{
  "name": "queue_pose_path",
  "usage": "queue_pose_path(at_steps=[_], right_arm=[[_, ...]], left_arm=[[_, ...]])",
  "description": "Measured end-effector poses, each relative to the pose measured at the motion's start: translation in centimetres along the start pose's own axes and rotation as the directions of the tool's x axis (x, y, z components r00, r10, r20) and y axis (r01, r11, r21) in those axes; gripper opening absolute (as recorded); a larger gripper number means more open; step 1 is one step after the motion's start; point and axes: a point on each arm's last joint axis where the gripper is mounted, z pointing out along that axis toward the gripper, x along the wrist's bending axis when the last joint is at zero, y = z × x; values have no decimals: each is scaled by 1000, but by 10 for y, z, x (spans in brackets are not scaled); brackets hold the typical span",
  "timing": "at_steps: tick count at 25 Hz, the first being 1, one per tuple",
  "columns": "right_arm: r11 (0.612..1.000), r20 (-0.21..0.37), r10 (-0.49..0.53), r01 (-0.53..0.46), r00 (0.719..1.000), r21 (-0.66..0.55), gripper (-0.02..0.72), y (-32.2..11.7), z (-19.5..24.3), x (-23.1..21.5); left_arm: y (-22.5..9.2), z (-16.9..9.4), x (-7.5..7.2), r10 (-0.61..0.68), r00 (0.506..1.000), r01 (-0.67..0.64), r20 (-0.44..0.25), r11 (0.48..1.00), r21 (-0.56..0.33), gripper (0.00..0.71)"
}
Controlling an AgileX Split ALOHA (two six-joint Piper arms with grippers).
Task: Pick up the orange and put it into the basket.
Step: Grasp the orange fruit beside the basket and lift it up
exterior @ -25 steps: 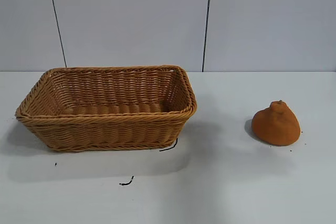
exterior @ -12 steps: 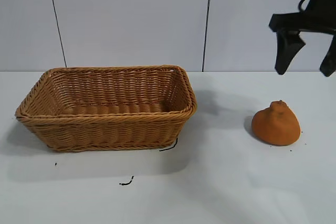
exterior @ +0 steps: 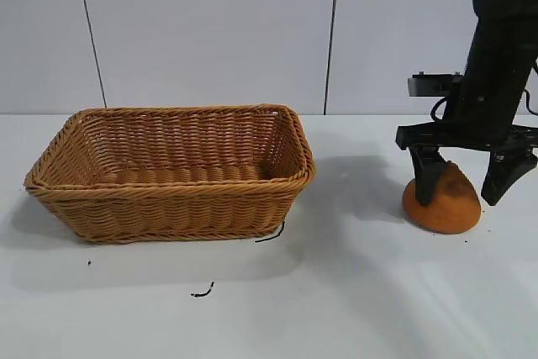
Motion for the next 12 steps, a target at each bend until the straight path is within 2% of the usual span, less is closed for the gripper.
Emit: queue_pose_path(at_steps=[1,5,6,10,12], right_arm=[[1000,0,0,0,1000,0,365,0,0,0],[1000,2,-6,6,1000,-4,39,1,-2,0],[1000,2,-9,9,1000,-8,13,2,-5,0],[998,1,-44,44,999,-42,14,11,-31,2],[993,-2,-47,46,999,-105,14,19,-58,3]], left_arm=[[0,0,0,0,1000,0,0,1000,0,639],[0,0,0,0,1000,0,0,1000,0,639],[0,0,0,0,1000,0,0,1000,0,639],[0,0,0,0,1000,0,0,1000,0,639],[0,0,0,0,1000,0,0,1000,0,639]])
